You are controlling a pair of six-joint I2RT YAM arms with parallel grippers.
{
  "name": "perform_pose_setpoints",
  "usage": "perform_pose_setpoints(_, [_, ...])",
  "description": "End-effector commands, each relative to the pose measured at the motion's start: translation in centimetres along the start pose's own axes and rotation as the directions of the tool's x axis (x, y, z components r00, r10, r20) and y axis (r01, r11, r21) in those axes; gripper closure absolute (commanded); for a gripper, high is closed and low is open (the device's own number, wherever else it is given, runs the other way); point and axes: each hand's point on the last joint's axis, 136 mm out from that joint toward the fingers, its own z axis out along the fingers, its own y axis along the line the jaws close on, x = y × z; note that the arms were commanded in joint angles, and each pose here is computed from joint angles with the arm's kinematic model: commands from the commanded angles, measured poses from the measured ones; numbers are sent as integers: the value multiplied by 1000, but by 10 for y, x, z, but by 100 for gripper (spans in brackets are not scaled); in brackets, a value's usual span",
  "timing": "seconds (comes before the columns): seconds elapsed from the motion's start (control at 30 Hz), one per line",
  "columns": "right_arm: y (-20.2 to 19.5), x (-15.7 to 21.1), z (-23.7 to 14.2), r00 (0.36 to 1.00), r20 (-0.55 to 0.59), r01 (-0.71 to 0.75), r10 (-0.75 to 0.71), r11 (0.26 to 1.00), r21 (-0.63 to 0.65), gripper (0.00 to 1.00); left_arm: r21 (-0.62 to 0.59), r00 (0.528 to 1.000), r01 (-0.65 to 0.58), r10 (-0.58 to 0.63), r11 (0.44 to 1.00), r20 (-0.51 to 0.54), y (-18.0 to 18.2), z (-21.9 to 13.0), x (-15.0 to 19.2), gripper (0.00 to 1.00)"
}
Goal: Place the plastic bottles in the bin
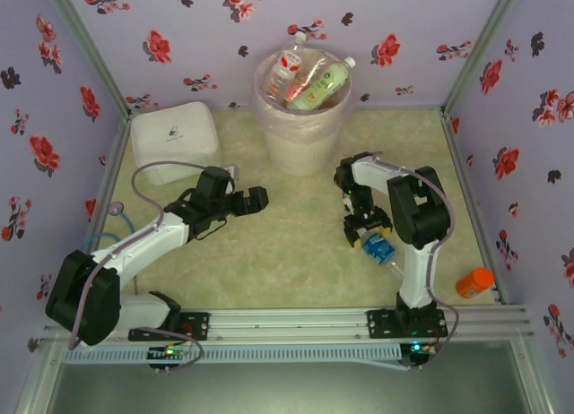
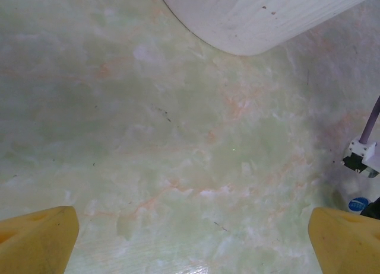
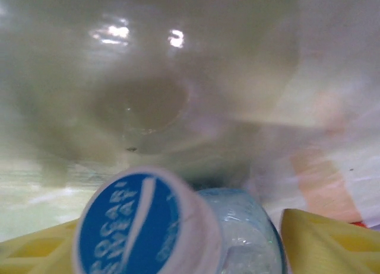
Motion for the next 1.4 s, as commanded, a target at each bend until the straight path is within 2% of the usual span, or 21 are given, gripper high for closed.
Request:
perform_pose_setpoints(0.0, [-6, 3, -3, 1000, 16, -6, 5, 1000, 8, 39, 6, 1000, -13, 13, 1000, 1, 2, -4, 1, 0])
perform_pose_setpoints(0.07, [-9, 3, -11, 998, 53, -16, 15, 1000, 7, 48, 6, 1000, -12, 12, 1000, 2, 2, -5, 1, 0])
perform_pose_setpoints(0.23, [-13, -2, -54, 977, 211, -31, 43, 998, -56, 57, 17, 1000, -14, 14, 1000, 8, -3, -7, -4, 0])
perform_pose_setpoints(0.33, [-9, -5, -96, 935, 352, -1, 48, 991, -132, 58, 21, 1000, -12, 12, 1000, 14, -5, -8, -6, 0])
perform_pose_setpoints(0.4, [-3, -4, -132, 882, 468, 40, 55, 981, -191, 59, 23, 1000, -10, 10, 1000, 16, -5, -9, -6, 0])
perform_pose_setpoints(0.5, [3, -1, -203, 745, 659, 125, 105, 948, -292, 64, 26, 1000, -3, 3, 1000, 20, -5, -10, -6, 0])
perform_pose_setpoints(0.57, [2, 3, -256, 620, 766, 186, 172, 916, -356, 64, 29, 1000, 4, -5, 1000, 24, -5, -10, -6, 0])
perform_pose_setpoints(0.67, [-2, 18, -330, 438, 854, 290, 282, 855, -431, 72, 36, 999, 11, -12, 999, 30, -7, -12, -8, 0])
perform_pose_setpoints(0.8, [-2, 53, -426, 206, 873, 523, 441, 705, -480, 77, 34, 999, 8, -10, 999, 37, -6, -18, -7, 0])
perform_pose_setpoints(0.9, [-15, 74, -488, 39, 822, 641, 568, 617, -457, 77, 31, 999, 13, -15, 999, 40, -4, -20, -5, 0])
perform_pose_setpoints(0.93, [-20, 78, -504, -8, 805, 668, 594, 602, -438, 77, 32, 999, 15, -17, 999, 41, -4, -20, -6, 0])
perform_pose_setpoints(1.03, [-36, 73, -539, -96, 742, 710, 664, 568, -417, 77, 38, 999, 21, -23, 999, 49, -6, -23, -8, 0])
perform_pose_setpoints(1.1, [-46, 58, -553, -128, 697, 716, 705, 553, -427, 76, 43, 998, 22, -25, 999, 56, -6, -25, -8, 0])
perform_pose_setpoints(1.17, [-55, 31, -560, -125, 661, 725, 740, 522, -448, 75, 45, 998, 23, -26, 999, 61, -6, -29, -8, 0])
perform_pose_setpoints(1.27, [-54, -7, -563, -78, 633, 741, 770, 469, -480, 74, 37, 997, 28, -31, 999, 69, -3, -35, -5, 0])
perform_pose_setpoints(1.37, [-38, -34, -563, -48, 645, 757, 762, 449, -475, 73, 31, 996, 35, -37, 999, 75, 1, -39, -2, 0])
